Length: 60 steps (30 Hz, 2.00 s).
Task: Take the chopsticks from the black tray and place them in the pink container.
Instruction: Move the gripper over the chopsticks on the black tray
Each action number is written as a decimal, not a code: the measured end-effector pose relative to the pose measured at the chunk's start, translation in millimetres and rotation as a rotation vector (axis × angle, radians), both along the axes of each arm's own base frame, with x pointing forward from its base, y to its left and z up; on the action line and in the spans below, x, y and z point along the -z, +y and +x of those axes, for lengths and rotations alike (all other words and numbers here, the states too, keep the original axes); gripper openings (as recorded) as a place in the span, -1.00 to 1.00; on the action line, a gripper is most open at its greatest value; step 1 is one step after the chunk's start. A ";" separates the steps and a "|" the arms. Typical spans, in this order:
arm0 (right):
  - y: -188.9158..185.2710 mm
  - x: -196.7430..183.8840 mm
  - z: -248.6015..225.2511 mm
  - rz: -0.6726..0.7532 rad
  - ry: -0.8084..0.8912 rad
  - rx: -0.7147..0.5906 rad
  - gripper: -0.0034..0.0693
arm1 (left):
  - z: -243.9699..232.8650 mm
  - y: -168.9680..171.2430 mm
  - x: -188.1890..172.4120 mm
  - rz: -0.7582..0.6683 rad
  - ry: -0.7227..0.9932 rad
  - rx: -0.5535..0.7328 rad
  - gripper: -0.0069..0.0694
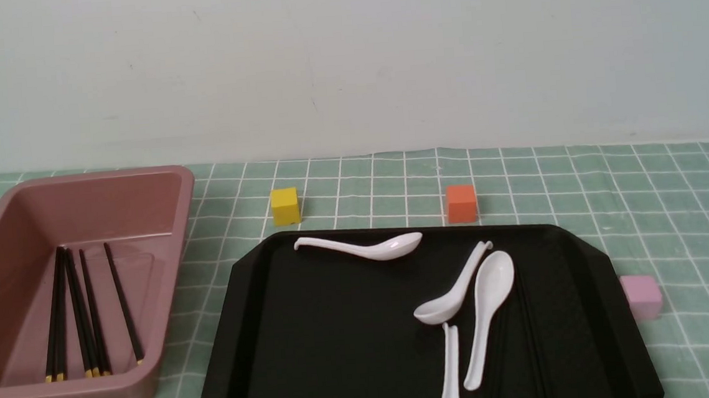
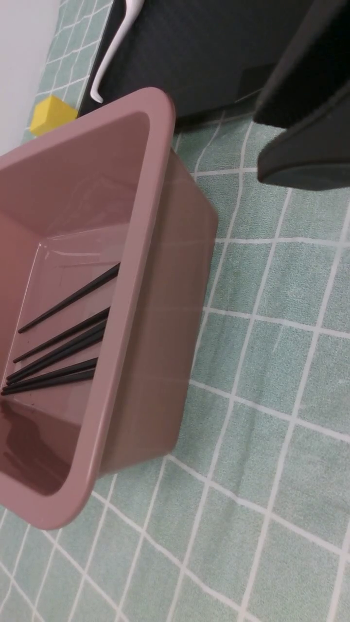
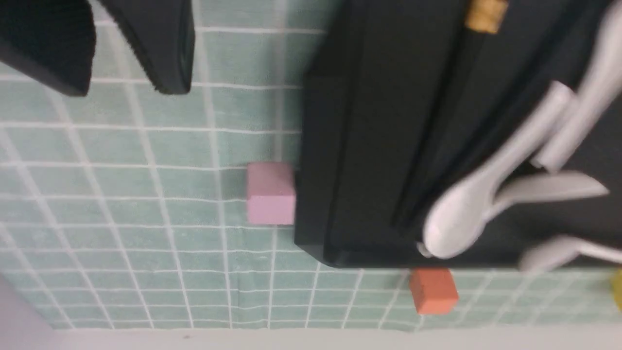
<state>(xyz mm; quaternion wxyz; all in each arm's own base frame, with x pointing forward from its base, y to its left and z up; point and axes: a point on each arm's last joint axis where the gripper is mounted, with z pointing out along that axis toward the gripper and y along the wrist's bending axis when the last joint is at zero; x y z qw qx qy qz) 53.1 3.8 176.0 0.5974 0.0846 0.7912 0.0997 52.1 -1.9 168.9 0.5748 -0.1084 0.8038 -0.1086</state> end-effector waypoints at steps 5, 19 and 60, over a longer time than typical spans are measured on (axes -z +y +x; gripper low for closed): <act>10.0 -3.2 0.1 0.555 0.017 0.029 -0.25 | 0.0 0.0 0.0 0.000 0.000 0.000 -0.52; 5.9 -64.2 -3.7 0.721 -0.277 0.001 -0.26 | 0.0 0.0 0.0 0.000 0.000 0.000 -0.52; 186.8 8.0 196.3 0.018 1.054 -0.174 0.05 | 0.0 0.0 0.0 0.000 0.000 0.000 -0.47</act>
